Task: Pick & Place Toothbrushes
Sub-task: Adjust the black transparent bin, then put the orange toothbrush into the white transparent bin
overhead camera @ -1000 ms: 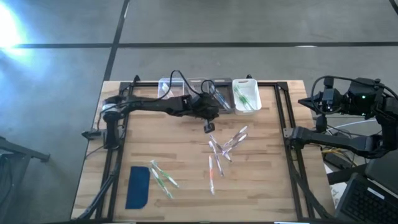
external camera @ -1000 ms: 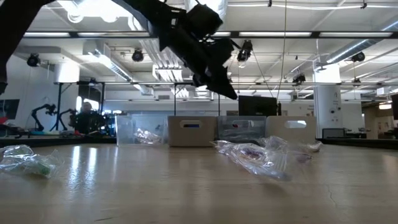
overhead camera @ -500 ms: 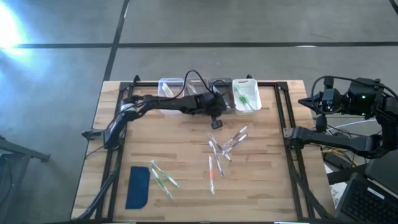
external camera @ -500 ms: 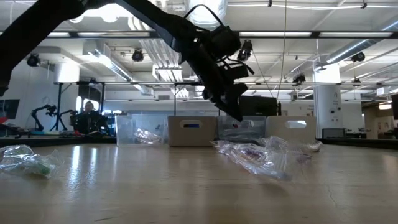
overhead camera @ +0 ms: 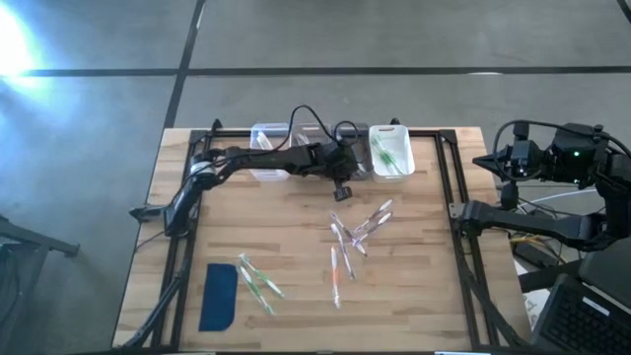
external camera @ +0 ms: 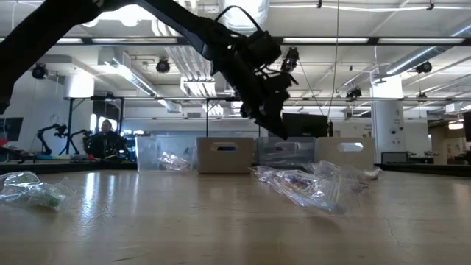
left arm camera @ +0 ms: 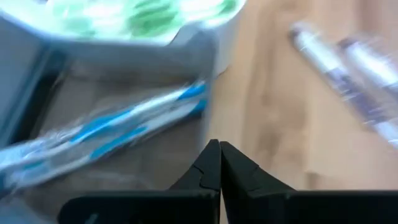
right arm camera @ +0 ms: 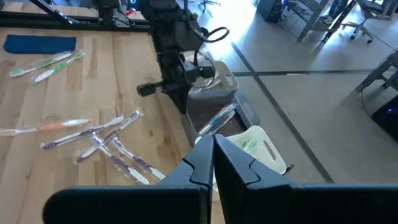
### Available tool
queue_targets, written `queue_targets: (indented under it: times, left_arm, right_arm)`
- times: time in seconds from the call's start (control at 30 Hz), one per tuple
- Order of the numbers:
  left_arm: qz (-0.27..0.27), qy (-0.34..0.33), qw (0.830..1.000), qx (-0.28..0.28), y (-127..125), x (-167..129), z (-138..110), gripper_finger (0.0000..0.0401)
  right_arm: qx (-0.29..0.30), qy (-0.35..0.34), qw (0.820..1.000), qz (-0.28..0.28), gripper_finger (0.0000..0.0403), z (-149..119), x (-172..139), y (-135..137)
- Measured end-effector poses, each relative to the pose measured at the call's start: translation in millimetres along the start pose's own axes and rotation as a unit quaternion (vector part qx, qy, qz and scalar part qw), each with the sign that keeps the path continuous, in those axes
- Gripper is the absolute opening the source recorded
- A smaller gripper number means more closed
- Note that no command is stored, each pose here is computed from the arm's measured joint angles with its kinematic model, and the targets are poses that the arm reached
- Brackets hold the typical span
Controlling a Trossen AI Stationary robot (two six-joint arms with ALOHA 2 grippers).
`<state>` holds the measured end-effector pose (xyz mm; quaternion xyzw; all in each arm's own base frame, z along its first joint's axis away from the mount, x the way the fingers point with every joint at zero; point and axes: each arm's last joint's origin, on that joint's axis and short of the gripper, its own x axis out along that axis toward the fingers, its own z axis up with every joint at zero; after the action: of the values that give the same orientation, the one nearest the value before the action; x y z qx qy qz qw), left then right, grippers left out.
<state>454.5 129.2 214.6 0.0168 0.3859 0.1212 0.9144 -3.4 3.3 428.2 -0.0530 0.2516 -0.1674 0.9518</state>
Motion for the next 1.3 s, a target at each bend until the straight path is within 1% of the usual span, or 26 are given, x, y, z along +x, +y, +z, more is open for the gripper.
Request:
queue_targets:
  times: [0.1, 0.2, 0.33, 0.43, 0.53, 0.6, 0.67, 0.8, 0.9, 1.0, 1.07, 1.17, 1.3]
  left_arm:
    - [-0.045, -0.023, 0.999, 0.005, -8.5, -16.9, 11.9, 0.0000]
    - [-0.067, -0.044, 0.997, 0.014, -18.0, -41.3, 23.8, 0.0000]
    - [-0.072, -0.065, 0.995, 0.021, -23.4, -80.5, 36.3, 0.0000]
    - [-0.073, -0.091, 0.993, 0.019, -23.2, -119.5, 45.6, 0.0001]
    - [-0.072, -0.106, 0.992, 0.009, -20.6, -159.4, 49.4, 0.0002]
    - [-0.059, -0.116, 0.991, 0.001, -16.8, -186.5, 49.9, 0.0003]
    - [-0.039, -0.132, 0.990, -0.012, -12.9, -215.1, 49.6, 0.0003]
    - [-0.002, -0.159, 0.986, -0.056, -8.4, -272.2, 42.5, 0.0003]
    - [0.019, -0.186, 0.978, -0.088, -6.1, -314.3, 33.4, 0.0004]
    - [0.040, -0.208, 0.970, -0.115, -4.9, -349.9, 21.6, 0.0004]
    - [0.051, -0.217, 0.967, -0.127, -5.9, -368.0, 13.7, 0.0004]
    - [0.035, -0.213, 0.969, -0.119, -12.5, -383.9, 3.8, 0.0004]
    - [-0.013, -0.191, 0.979, -0.065, -33.3, -385.6, -1.2, 0.0004]
  right_arm:
    - [-0.001, 0.000, 1.000, 0.000, 0.0008, 0.0, 0.0, 0.0]
    - [0.000, 0.000, 1.000, 0.000, 0.0008, 0.0, 0.0, 0.0]
    - [0.000, 0.000, 1.000, 0.000, 0.0008, 0.0, -0.1, 0.0]
    - [0.000, 0.000, 1.000, 0.000, 0.0008, 0.0, 0.0, 0.0]
    - [-0.001, 0.000, 1.000, 0.000, 0.0008, 0.0, 0.0, 0.0]
    - [0.000, 0.000, 1.000, 0.000, 0.0008, 0.0, -0.1, 0.0]
    - [-0.001, 0.000, 1.000, 0.000, 0.0008, 0.0, 0.0, 0.0]
    - [0.000, 0.000, 1.000, 0.000, 0.0008, 0.0, -0.1, 0.0]
    - [0.000, 0.000, 1.000, 0.000, 0.0008, 0.0, -0.1, 0.0]
    - [-0.001, 0.000, 1.000, 0.000, 0.0008, 0.0, 0.0, 0.0]
    - [0.000, 0.000, 1.000, 0.000, 0.0008, 0.0, 0.0, 0.0]
    - [0.000, 0.000, 1.000, 0.000, 0.0008, 0.0, 0.0, 0.0]
    - [-0.001, 0.000, 1.000, 0.000, 0.0008, 0.0, -0.1, 0.0]
